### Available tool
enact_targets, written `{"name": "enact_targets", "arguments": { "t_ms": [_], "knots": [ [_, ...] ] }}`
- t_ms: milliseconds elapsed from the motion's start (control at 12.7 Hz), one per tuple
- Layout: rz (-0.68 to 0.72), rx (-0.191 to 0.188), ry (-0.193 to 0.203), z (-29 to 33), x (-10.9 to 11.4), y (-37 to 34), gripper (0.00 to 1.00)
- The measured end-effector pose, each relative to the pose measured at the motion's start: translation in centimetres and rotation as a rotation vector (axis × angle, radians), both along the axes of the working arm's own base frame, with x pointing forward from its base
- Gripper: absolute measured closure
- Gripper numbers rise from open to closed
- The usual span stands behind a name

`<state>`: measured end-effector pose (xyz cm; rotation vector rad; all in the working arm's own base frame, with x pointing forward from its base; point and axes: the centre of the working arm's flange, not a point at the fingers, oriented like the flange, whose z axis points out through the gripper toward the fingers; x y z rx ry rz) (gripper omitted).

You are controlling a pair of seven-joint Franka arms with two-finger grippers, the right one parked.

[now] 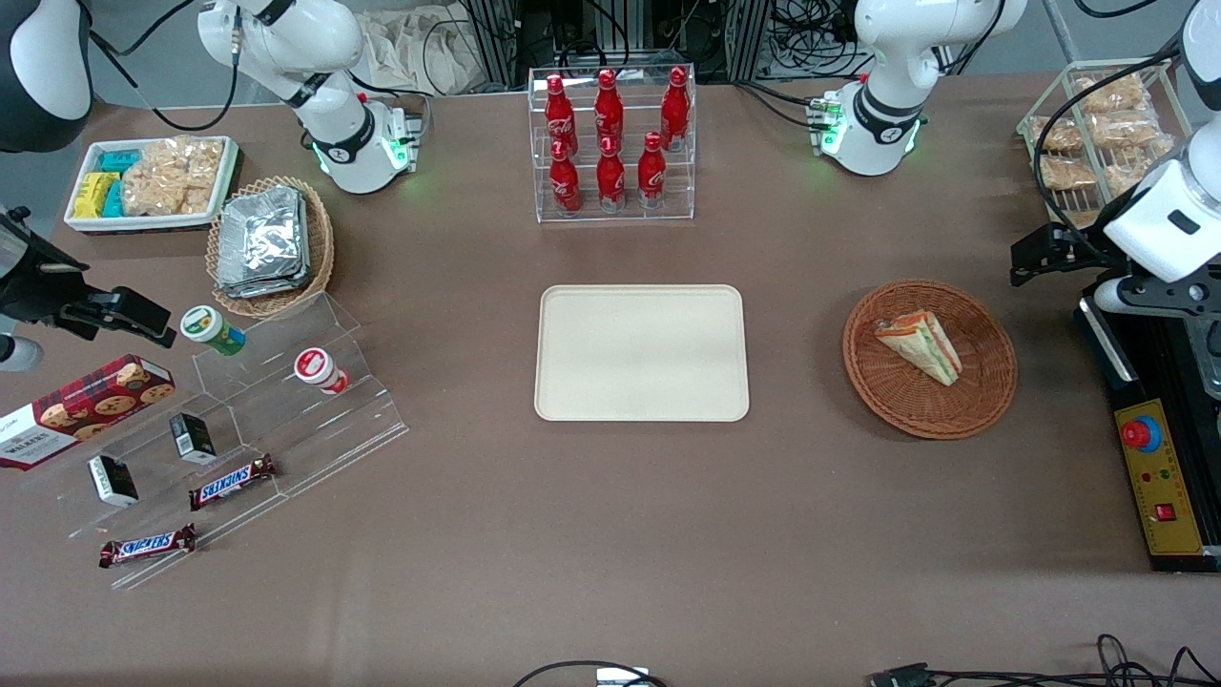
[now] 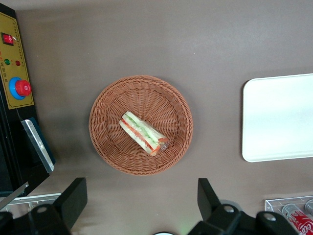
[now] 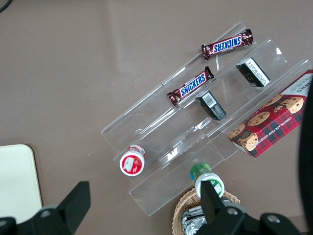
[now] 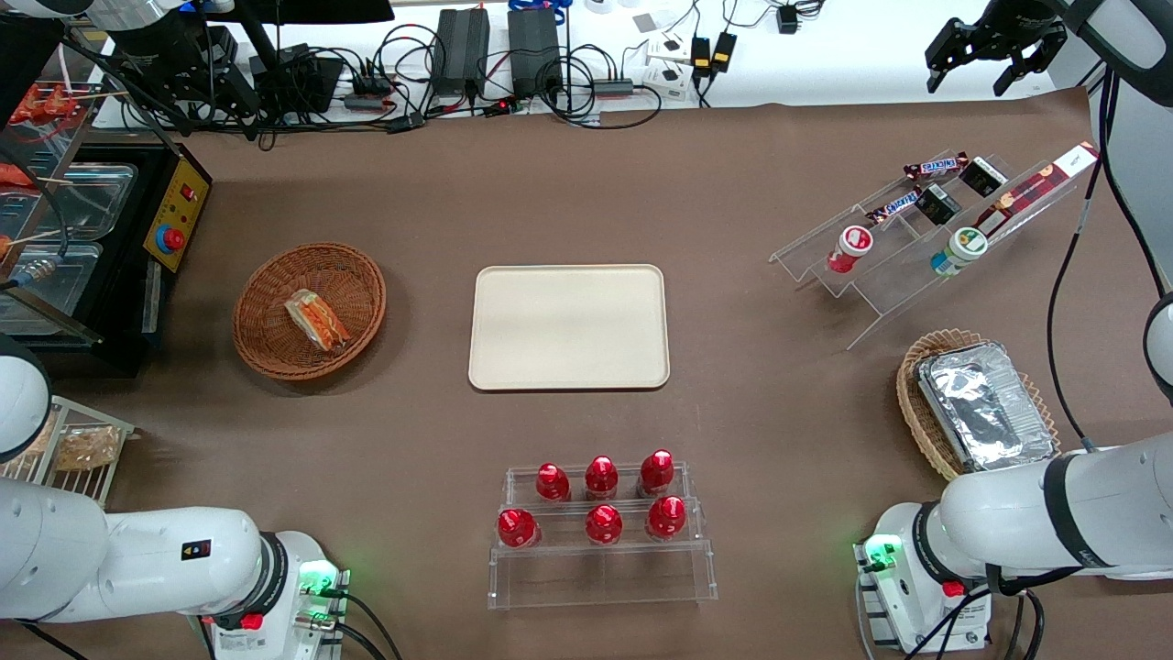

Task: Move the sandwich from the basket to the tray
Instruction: 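Move the left gripper over the wrapped sandwich in the wicker basket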

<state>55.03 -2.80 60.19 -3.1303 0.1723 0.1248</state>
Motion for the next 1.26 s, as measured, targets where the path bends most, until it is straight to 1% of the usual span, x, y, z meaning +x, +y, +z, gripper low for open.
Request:
{"name": "enact_targets", "arguments": {
  "t_ms": [316, 474, 711, 868, 1026, 1263],
  "knots": [
    [0.002, -0.001, -0.009, 0.4, 0.2, 0.1, 0.0],
    [0.02, 0.0, 0.001, -0.1, 0.5, 0.4, 0.0],
    [0.108, 0.008, 0.038, -2.6, 0.8, 1.8, 0.0],
    [0.188, 0.012, 0.022, -6.0, 0.7, 4.3, 0.0],
    [0.269, 0.019, 0.008, -9.7, -0.4, 5.7, 0.0],
    [0.423, 0.036, -0.009, -14.6, -2.5, 5.0, 0.0]
  ]
}}
